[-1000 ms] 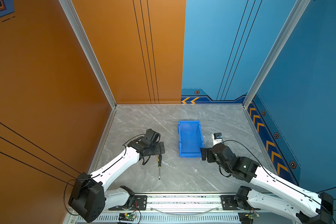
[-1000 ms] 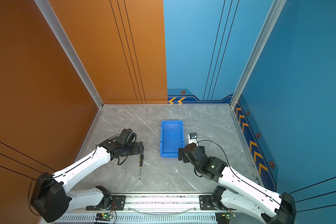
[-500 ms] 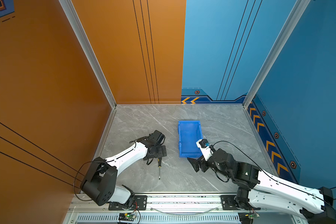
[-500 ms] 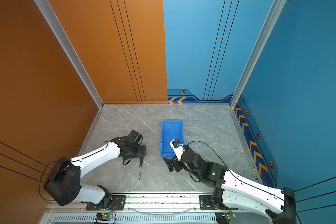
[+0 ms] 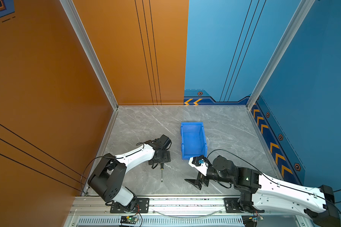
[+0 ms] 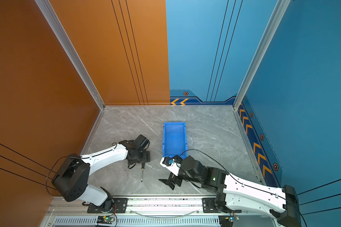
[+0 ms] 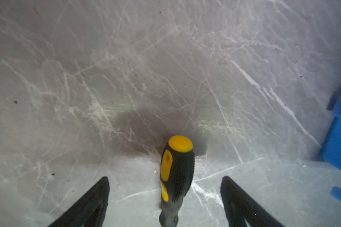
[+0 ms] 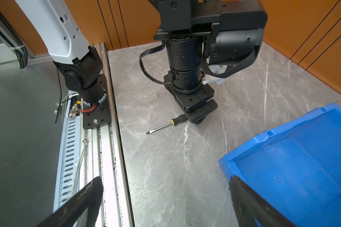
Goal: Put the screwdriver in the bin
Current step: 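Lower the left gripper and close it on the screwdriver handle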
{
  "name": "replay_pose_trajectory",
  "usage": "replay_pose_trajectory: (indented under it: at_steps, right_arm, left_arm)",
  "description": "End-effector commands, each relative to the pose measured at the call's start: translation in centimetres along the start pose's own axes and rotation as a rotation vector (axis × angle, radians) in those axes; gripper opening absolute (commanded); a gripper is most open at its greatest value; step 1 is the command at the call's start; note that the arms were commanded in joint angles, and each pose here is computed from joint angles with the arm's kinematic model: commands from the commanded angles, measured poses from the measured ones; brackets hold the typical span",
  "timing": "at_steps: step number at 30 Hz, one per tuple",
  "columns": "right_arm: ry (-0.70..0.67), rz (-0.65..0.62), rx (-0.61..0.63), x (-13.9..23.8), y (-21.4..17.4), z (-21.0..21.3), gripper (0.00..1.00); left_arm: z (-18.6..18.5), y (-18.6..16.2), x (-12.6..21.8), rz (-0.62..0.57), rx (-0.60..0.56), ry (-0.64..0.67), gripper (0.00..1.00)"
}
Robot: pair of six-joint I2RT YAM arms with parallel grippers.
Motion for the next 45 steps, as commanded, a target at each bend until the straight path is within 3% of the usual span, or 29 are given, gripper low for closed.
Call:
replay_pose_trajectory:
  at_steps: [1, 18, 31, 45]
  right_arm:
    - [0.051, -0.007, 0.032, -0.4, 0.3, 0.5, 1.00]
    - [-0.018, 0.000, 0.007, 0.8, -0.5, -0.5, 1.00]
    - [-0.064, -0.015, 0.009, 2.6, -0.9, -1.3, 1.00]
    - [-0.153, -0.054, -0.070, 5.2, -1.6, -2.7, 1.00]
  left_arm:
    - [-0.3, 0.0, -0.2, -0.006, 0.006, 0.031, 0.87]
    - [-1.0, -0.7, -1.9, 0.011, -0.007, 0.083, 0.55]
    - [-1.0, -1.5, -1.9, -0.003, -0.012, 0.096, 0.20]
    - [-1.5, -1.0, 0.5, -0.064, -0.055, 0.073, 0.10]
Point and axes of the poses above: each gripper's point midway between its finger pads, its own x axis back along the fingers, its own z axis along the line the jaws close on, y = z × x, the point moved 7 cm from there along x, back along the fingers, and after that the axes turned 9 degrees about x, right-handed, at the moved point
